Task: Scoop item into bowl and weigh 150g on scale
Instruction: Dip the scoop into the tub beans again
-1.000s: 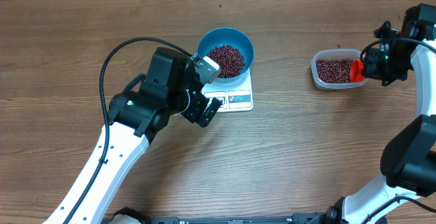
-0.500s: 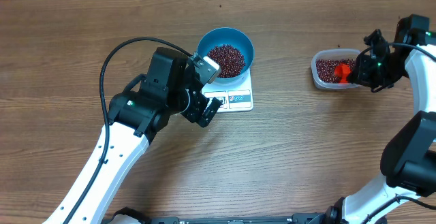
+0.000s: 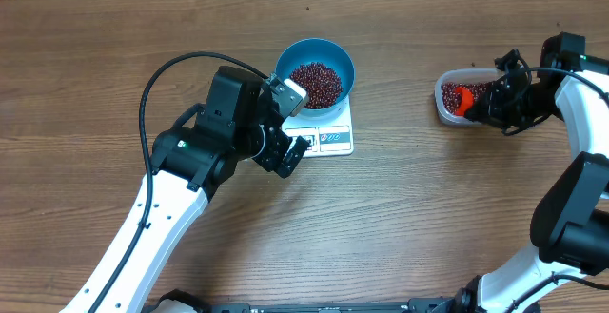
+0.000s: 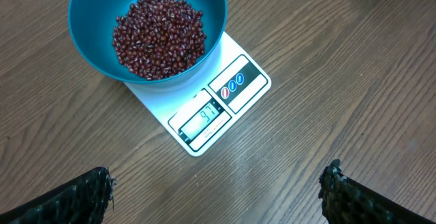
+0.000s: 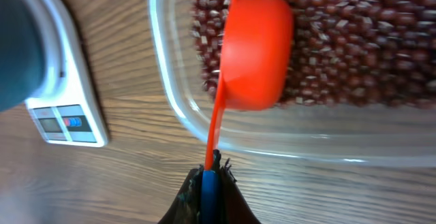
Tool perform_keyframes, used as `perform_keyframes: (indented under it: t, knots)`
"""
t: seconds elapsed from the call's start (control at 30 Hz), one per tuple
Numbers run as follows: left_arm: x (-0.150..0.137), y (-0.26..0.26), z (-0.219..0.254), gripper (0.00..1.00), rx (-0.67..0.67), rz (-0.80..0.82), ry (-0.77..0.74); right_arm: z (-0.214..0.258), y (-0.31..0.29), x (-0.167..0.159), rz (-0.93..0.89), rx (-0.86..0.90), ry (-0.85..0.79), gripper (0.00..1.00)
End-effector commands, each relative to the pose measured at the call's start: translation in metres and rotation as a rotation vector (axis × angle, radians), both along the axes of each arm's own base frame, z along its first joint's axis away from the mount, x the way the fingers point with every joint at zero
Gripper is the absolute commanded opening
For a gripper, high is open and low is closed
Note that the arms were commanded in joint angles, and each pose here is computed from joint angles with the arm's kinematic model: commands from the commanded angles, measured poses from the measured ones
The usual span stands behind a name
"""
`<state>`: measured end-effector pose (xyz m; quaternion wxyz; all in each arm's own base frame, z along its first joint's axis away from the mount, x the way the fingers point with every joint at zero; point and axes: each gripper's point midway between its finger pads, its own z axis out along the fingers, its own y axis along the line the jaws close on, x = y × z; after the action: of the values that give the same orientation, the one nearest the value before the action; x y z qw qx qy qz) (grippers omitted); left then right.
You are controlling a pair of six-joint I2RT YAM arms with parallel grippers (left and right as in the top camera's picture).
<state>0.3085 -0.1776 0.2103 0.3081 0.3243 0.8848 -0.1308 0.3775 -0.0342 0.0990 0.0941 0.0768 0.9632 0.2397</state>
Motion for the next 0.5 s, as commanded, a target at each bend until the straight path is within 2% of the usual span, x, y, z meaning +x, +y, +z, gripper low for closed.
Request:
perform_keyframes:
  t: [0.0,0.17,0.47]
  knots:
    - [0.002,-0.002,0.013,1.0,-0.022,0.008,-0.026,0.016,0.013,0.008,-0.029,0.077,-0.047,0.04]
    - [0.002,-0.002,0.013,0.99,-0.022,0.008,-0.026,0.017,0.009,0.016,-0.076,0.081,-0.062,0.04]
    - [0.002,-0.002,0.013,1.0,-0.022,0.008,-0.026,0.032,-0.025,0.017,-0.178,0.197,-0.122,0.04]
